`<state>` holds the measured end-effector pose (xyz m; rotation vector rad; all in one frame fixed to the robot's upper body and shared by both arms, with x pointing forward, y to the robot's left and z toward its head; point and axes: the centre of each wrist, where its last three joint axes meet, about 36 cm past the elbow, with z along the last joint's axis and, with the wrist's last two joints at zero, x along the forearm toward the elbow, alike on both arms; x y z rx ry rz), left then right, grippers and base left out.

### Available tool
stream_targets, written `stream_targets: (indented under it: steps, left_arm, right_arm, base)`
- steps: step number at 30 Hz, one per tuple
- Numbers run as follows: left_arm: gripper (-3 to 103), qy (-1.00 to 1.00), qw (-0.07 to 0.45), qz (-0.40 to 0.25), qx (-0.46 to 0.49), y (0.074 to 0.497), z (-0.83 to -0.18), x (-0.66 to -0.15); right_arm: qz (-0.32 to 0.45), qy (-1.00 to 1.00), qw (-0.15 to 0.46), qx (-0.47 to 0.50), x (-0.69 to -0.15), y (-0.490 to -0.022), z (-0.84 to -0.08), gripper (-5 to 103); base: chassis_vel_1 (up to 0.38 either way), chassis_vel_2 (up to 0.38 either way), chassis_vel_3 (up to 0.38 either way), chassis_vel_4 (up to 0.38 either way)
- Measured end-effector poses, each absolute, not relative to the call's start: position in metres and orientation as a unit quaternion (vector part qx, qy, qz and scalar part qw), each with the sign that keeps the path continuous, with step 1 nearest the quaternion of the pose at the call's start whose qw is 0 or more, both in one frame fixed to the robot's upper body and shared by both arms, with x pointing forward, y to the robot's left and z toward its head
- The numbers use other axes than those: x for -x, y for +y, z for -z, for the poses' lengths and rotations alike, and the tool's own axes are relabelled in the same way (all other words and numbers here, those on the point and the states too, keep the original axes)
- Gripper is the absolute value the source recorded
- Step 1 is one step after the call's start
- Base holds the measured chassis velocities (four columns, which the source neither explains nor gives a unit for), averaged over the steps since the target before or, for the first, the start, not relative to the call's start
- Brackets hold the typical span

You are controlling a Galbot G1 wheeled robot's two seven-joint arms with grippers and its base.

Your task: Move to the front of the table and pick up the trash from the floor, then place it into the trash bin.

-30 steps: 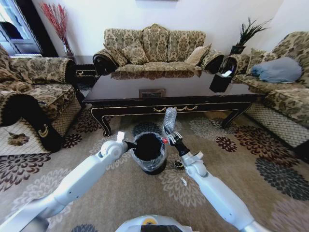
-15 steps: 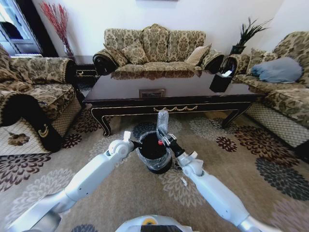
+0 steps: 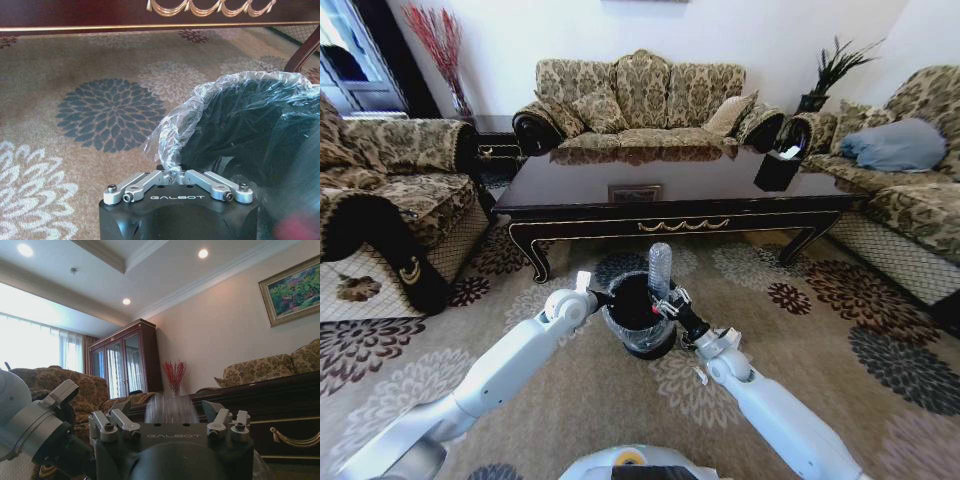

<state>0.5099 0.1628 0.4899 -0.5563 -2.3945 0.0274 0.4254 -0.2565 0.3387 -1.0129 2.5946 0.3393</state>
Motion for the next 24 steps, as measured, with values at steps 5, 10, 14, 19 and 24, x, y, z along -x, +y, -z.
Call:
stream_targets:
  steps: [5,10,14,19,24]
  left_arm:
    - [2,-0.92,0.332,-0.009,0.209,0.17,-0.492,-0.505]
    - [2,-0.926,0.323,-0.011,0.196,0.185,-0.498,-0.499]
    - [2,-0.935,0.31,-0.015,0.172,0.211,-0.509,-0.494]
    - [2,-0.944,0.299,-0.005,0.138,0.249,-0.522,-0.482]
    - [2,-0.95,0.293,0.019,0.11,0.282,-0.534,-0.461]
  right_arm:
    - [-0.119,0.913,0.166,0.353,-0.421,-0.262,-0.341,95]
    - [-0.126,0.924,0.171,0.318,-0.428,-0.27,-0.353,100]
    - [-0.146,0.939,0.167,0.261,-0.441,-0.283,-0.366,100]
    - [-0.14,0.966,0.107,0.189,-0.445,-0.301,-0.364,100]
    - [-0.063,0.989,-0.025,0.129,-0.431,-0.312,-0.343,100]
  base:
    - [0.0,0.0,0.0,0.0]
    - [0.0,0.0,0.0,0.0]
    - [0.0,0.0,0.0,0.0]
    - [0.0,0.0,0.0,0.0]
    - [0.0,0.0,0.0,0.0]
